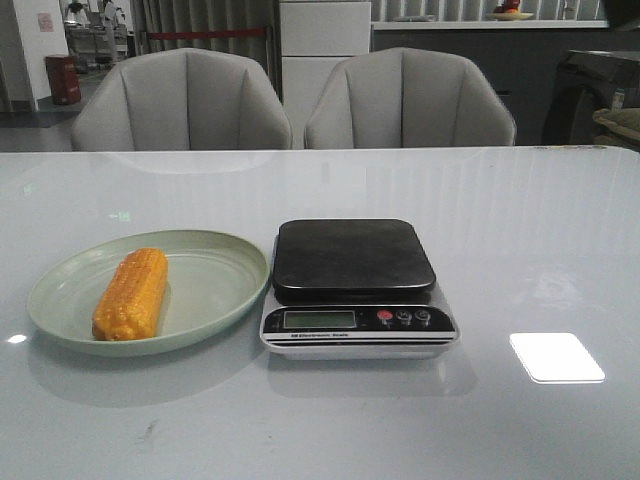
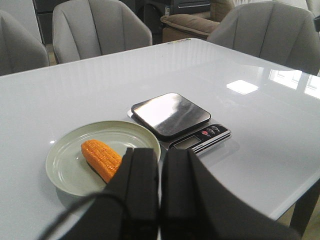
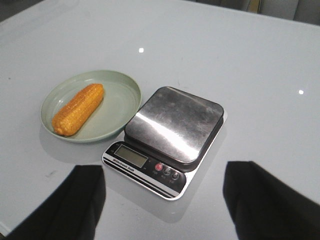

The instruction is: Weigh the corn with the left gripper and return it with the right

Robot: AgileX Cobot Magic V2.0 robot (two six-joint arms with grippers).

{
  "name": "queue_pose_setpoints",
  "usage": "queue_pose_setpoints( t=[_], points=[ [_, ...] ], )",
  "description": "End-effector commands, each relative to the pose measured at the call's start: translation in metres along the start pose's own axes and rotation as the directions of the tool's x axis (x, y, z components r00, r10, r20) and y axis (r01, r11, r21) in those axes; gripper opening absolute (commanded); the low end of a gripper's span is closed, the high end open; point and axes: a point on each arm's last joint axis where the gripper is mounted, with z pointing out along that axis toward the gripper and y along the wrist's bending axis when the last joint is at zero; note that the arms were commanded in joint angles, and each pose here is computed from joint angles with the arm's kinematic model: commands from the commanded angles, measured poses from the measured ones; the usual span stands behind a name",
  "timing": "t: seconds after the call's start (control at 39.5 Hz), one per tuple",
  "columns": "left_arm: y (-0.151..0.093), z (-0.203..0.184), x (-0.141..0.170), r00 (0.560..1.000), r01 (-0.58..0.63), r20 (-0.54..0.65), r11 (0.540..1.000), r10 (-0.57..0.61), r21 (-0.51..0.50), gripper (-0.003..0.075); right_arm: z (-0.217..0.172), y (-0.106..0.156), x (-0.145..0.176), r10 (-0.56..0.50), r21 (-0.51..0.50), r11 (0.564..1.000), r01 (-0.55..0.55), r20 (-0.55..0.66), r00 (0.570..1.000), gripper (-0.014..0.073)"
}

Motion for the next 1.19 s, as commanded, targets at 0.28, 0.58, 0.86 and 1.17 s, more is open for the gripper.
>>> queue_pose_setpoints(
  t=[0.28, 0.58, 0.86, 1.17],
  points=[
    [-0.001, -0.006, -0.015, 0.993, 0.001, 0.119, 1.000, -0.002, 0.007, 0.0114, -0.069, 0.000, 0.041, -0.013, 0.012, 1.000, 0.009, 0.428, 0.904, 0.0591],
    [-0.001, -0.006, -0.015, 0.993, 0.001, 0.119, 1.000, -0.002, 0.007, 0.0114, -0.062, -0.005, 0.061, -0.012, 0.038, 0.999, -0.007, 0.461, 0.887, 0.0591],
    [-0.001, -0.006, -0.015, 0.993, 0.001, 0.119, 1.000, -0.002, 0.007, 0.0114, -0.058, -0.007, 0.068, -0.136, 0.098, 0.990, 0.104, 0.420, 0.897, 0.0115],
    [-0.001, -0.006, -0.015, 0.993, 0.001, 0.119, 1.000, -0.002, 0.007, 0.0114, -0.058, -0.007, 0.067, -0.134, 0.098, 0.990, 0.101, 0.423, 0.896, 0.0162]
  ],
)
